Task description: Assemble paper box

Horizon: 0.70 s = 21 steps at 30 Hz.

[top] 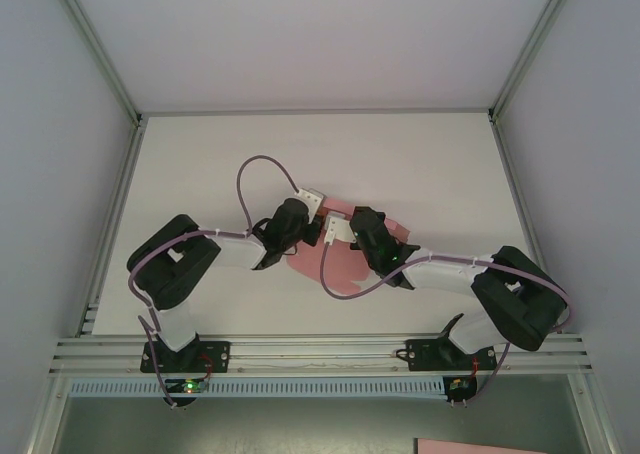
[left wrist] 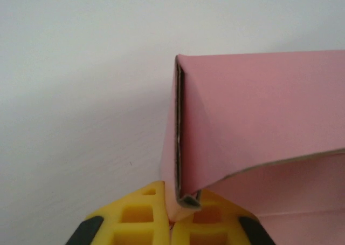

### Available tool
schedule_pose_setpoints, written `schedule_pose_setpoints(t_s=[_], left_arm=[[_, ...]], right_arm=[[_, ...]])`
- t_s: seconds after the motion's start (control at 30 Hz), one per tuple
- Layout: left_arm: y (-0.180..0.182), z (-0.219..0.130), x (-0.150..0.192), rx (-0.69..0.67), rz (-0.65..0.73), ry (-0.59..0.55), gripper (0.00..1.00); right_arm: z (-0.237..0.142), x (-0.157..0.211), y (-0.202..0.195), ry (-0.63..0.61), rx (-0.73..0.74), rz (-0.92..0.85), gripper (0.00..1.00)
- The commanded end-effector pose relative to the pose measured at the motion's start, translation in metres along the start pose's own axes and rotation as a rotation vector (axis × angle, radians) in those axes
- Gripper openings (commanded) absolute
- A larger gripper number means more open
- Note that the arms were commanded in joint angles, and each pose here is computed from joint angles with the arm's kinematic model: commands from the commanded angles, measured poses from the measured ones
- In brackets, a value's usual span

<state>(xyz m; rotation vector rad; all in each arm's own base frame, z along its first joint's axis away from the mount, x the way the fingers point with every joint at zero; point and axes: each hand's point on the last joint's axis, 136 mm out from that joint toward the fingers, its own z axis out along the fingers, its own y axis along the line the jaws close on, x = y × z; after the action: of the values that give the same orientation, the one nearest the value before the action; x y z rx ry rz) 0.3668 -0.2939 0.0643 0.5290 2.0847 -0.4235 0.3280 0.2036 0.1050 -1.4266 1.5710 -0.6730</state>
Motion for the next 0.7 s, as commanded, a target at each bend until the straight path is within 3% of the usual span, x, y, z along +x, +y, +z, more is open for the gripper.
schedule_pose_setpoints(t_s=[0.0, 0.07, 0.17, 0.5, 0.57, 0.67], left_arm=[[0.057, 0.006, -0.012, -0.342, -0.063, -0.052, 0.00], [0.075, -0.003, -0.010, -0.495, -0.073, -0.056, 0.00], [0.091, -0.013, 0.001, -0.613, -0.086, -0.045, 0.00], [0.125, -0.041, 0.029, -0.879, -0.130, 0.057, 0.00], [0.136, -0.057, 0.032, -1.003, -0.160, 0.070, 0.00], [0.136, -0.054, 0.033, -1.003, -0.148, 0.080, 0.00]], right_arm=[[-0.010, -0.002, 0.049, -0.034, -0.207, -0.044, 0.00], [-0.012, 0.001, 0.049, -0.016, -0.219, -0.033, 0.00], [-0.018, 0.003, 0.050, -0.021, -0.266, 0.007, 0.00], [-0.018, 0.013, 0.043, 0.022, -0.338, 0.127, 0.00], [-0.016, 0.013, 0.045, 0.030, -0.356, 0.137, 0.00], [-0.014, 0.012, 0.048, 0.026, -0.384, 0.154, 0.00]])
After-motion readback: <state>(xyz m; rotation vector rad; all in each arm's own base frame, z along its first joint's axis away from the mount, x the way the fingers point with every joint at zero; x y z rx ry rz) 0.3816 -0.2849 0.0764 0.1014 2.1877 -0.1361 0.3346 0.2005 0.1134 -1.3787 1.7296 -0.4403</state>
